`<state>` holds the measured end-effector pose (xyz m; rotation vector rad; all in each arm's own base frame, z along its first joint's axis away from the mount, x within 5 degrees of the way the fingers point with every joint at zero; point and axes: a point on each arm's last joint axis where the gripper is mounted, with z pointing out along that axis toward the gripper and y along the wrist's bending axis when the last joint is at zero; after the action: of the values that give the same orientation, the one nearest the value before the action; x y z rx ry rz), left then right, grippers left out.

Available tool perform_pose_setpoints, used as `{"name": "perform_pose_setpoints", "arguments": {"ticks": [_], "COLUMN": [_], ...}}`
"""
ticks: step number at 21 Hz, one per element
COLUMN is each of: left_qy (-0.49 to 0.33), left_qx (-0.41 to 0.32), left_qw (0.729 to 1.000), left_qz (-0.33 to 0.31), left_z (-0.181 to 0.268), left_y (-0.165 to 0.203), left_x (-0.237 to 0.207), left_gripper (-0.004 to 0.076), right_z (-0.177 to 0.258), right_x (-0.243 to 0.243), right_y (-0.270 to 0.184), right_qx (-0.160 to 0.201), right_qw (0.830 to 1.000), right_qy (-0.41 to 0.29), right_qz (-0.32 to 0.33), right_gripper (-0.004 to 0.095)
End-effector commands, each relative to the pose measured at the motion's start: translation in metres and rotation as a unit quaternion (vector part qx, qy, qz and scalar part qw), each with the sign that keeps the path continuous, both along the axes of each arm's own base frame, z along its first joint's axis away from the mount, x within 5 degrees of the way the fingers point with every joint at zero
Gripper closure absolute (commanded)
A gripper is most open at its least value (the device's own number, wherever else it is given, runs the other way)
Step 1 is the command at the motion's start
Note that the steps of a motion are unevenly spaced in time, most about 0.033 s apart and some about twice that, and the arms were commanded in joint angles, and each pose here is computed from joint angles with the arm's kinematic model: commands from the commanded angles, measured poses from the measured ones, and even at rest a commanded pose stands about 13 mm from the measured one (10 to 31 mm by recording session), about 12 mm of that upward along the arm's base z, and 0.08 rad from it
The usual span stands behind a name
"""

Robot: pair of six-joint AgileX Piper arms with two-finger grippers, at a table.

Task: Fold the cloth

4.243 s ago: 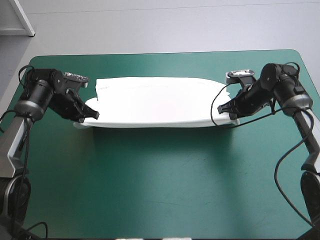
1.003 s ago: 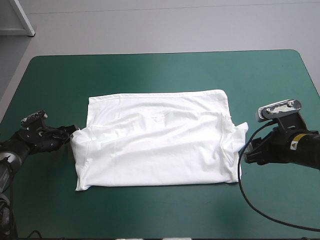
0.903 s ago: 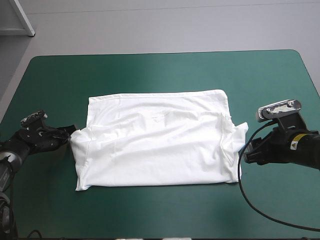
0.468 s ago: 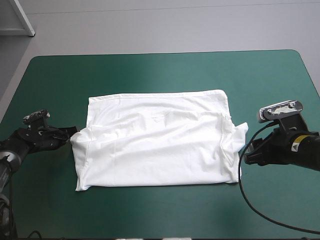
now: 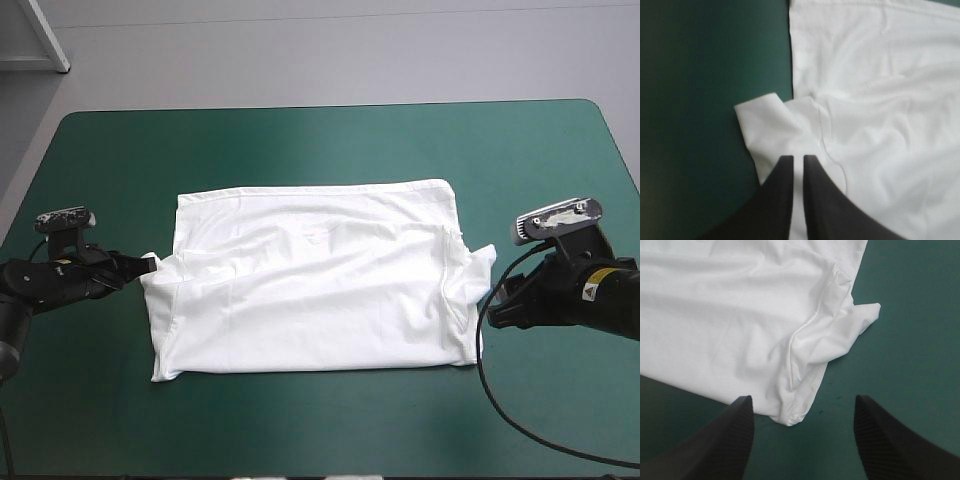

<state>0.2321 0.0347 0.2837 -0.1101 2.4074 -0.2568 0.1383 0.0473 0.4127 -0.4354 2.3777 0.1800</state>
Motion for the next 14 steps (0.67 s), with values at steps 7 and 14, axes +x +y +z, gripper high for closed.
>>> {"name": "perform_pose_setpoints", "arguments": {"ticks": [7, 14], "left_qy": [-0.06, 0.016], "left_qx": [-0.015, -0.061], "left_qw": [0.994, 0.988], "left_qz": [0.092, 0.141], "left_z": [0.013, -0.052], "left_y": [0.012, 0.026], "left_x": [0.014, 0.057], "left_gripper": [0.0114, 0.0148], "right_z": [0.012, 0.015], "right_x": [-0.007, -0.015], "right_y": [-0.001, -0.003], "right_qx": [0.01, 0.018], "right_qw": [0.999, 0.999], "right_qy": [-0.036, -0.046], "right_qz": [0.011, 0.004], "right_gripper": [0.0355, 0.0355]}}
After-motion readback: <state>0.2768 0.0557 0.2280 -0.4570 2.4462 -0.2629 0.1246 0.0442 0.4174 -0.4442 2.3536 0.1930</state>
